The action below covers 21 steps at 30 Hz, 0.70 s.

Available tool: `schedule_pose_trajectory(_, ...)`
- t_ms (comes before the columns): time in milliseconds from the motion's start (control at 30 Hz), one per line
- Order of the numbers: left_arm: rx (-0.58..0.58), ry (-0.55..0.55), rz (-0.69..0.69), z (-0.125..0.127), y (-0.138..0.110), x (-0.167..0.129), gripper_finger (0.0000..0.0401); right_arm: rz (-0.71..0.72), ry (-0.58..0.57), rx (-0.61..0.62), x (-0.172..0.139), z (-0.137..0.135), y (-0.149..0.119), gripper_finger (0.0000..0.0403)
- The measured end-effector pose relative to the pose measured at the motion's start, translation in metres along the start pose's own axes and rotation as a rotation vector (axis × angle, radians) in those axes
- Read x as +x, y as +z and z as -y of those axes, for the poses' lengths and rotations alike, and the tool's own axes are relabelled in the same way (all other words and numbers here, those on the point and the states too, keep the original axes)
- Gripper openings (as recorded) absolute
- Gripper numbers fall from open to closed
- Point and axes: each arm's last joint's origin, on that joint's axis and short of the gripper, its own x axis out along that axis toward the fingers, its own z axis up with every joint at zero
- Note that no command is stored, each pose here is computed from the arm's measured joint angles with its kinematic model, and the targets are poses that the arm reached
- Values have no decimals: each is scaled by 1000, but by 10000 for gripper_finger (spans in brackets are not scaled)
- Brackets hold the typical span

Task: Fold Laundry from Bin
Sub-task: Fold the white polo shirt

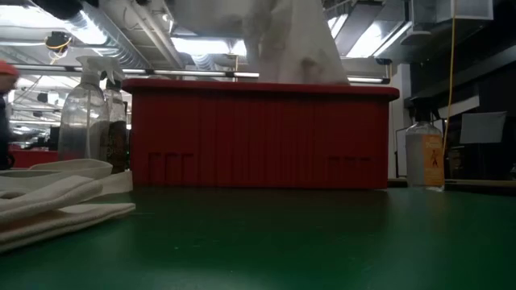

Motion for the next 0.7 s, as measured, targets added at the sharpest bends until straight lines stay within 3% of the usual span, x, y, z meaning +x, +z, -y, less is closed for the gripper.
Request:
schedule_pose_trajectory(133, 11, 31, 123, -14, 38, 3, 1, 55, 36, 8, -15, 4, 14, 3)
schedule_pose_trajectory(267, 11, -51, 200, -19, 74, 16, 1, 132, 143, 85, -31, 5, 28, 3)
schedule_pose_trajectory(533, 28, -189, 129, -14, 125, 45, 0, 250, 438, 277, -52, 4, 47, 3)
schedule_pose_trajectory(700, -4, -240, 132, -14, 158, 53, 0, 339, 558, 357, -64, 6, 61, 3)
